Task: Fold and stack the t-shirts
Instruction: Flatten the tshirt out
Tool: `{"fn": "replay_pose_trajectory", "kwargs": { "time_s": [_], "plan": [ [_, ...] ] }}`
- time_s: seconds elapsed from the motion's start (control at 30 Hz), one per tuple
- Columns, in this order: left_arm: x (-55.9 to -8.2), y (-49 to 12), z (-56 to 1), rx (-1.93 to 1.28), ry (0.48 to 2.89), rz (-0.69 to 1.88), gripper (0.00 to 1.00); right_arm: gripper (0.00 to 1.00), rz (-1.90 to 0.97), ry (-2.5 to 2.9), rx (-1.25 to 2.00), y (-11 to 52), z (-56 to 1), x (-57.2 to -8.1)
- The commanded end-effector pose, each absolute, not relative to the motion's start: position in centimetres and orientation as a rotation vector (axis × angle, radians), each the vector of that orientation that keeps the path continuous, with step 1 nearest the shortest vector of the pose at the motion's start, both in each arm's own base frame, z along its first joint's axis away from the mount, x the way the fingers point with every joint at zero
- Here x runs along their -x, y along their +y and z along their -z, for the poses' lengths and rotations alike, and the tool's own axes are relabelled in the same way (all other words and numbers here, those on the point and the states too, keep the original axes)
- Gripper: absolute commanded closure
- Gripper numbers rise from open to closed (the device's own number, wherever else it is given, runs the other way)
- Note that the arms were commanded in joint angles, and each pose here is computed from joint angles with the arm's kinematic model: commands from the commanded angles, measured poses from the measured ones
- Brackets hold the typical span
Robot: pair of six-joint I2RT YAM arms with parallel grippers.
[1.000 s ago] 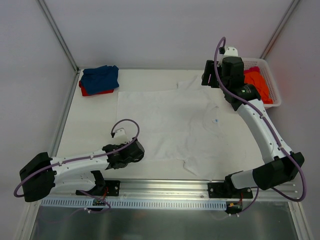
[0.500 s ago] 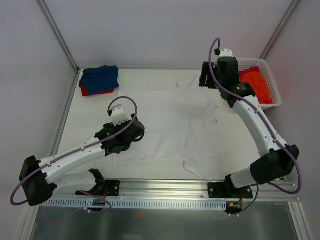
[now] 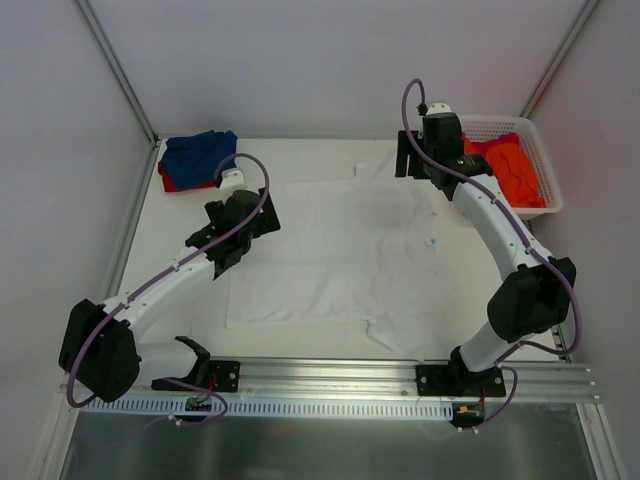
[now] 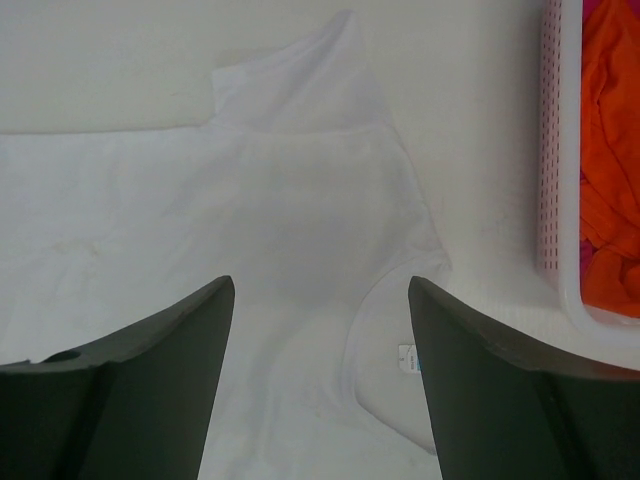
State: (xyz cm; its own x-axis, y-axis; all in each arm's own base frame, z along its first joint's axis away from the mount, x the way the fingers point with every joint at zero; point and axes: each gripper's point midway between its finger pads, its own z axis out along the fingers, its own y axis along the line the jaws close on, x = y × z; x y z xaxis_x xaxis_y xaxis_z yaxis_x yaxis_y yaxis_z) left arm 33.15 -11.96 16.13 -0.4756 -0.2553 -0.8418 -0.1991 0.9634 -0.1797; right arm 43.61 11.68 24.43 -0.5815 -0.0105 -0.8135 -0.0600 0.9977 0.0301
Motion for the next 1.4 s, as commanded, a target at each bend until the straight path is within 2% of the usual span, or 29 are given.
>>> {"fn": "replay_pose_trajectory", "kwargs": {
  "time_s": [0.0, 0.17, 0.33, 0.63, 1.07, 1.37],
  "plan": [
    [-36.8, -14.1, -18.8, 0.163, 2.019, 0.180, 0.01, 0.26, 0.018, 2.179, 0.082, 10.8, -25.2, -45.0],
    [-39.8, -13.5, -17.8, 0.163, 2.016, 0.225, 0.01, 0.28, 0.058, 2.190, 0.101, 10.7, -24.8, -46.8],
    [-42.1, -12.5, -17.5, 0.178, 2.016, 0.230, 0.01, 0.36, 0.067, 2.237, 0.123, 11.1, -22.9, -49.3],
    [-46.5, -9.0, -13.9, 0.278, 2.041, 0.240, 0.01, 0.38, 0.025, 2.250, 0.107, 11.4, -21.6, -53.4],
    [-53.4, -6.7, -11.0, 0.292, 2.035, 0.294, 0.03, 0.42, -0.001, 2.266, 0.088, 10.3, -20.2, -55.2],
    [-54.3, -6.3, -10.9, 0.295, 2.042, 0.312, 0.03, 0.42, -0.024, 2.294, 0.037, 9.3, -18.8, -55.8]
  ]
}}
